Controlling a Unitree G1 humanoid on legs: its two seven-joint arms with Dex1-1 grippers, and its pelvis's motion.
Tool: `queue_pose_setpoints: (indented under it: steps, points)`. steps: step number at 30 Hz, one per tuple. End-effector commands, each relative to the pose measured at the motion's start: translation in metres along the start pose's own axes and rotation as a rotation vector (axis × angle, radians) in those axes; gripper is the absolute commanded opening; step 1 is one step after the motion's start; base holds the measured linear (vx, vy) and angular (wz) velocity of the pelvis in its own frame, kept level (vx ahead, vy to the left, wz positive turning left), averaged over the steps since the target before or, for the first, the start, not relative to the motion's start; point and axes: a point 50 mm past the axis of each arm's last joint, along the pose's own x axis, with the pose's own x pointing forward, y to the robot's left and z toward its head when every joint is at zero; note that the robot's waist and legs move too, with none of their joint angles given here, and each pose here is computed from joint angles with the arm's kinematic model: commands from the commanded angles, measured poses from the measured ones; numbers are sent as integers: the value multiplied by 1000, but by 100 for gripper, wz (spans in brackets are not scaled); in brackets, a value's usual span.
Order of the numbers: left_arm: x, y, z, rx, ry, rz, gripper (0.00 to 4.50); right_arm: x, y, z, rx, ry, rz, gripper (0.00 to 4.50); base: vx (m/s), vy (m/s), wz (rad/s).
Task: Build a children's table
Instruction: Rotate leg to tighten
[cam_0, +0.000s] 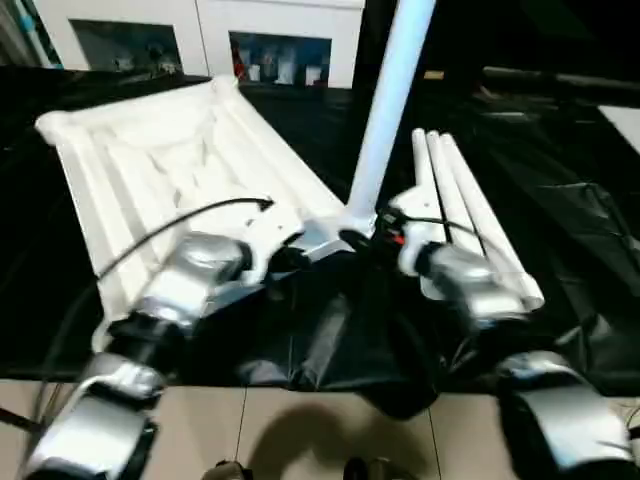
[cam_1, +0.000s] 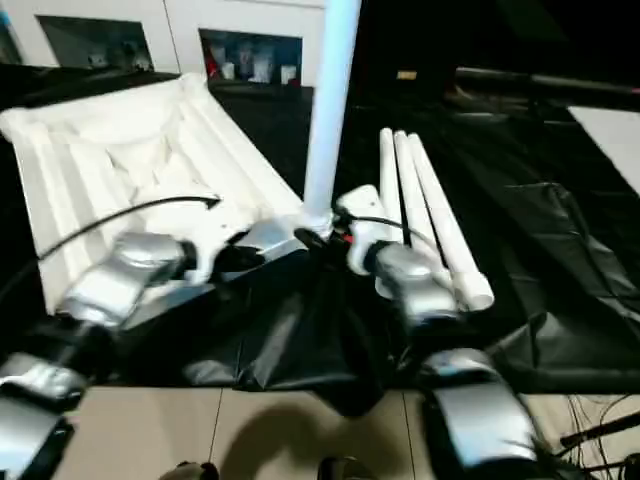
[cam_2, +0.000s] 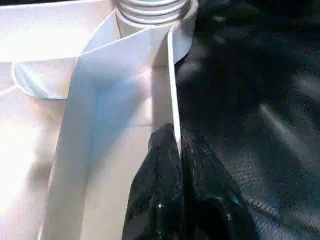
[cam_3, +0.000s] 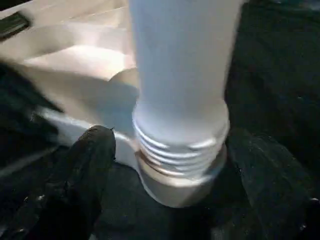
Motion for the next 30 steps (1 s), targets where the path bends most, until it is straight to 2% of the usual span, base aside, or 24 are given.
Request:
queue_pose_setpoints:
  steps: [1, 8, 13, 22, 23, 27, 30]
  points:
    - [2, -16, 2, 49, -63, -155, 0, -5, 3, 2, -19, -7, 77, 390, 0, 0, 0]
    - [-8, -23, 0, 34, -127, -214, 0, -9, 12, 5, -79, 2, 223, 390, 0, 0, 0]
    - [-8, -25, -7, 38, -104, -199, 0, -8, 17, 5, -91, 6, 277, 390, 0, 0, 0]
    - [-10, -24, -10, 32, -102, -194, 0, -9, 16, 5, -97, 22, 298, 390, 0, 0, 0]
    - [-11, -24, -10, 31, -102, -194, 0, -9, 15, 5, -94, 20, 299, 364, 0, 0, 0]
    - [-11, -24, -11, 33, -97, -194, 0, -8, 15, 5, -86, 16, 300, 351, 0, 0, 0]
    - [-11, -24, -11, 32, -96, -195, 0, -8, 16, 3, -82, 20, 301, 314, 0, 0, 0]
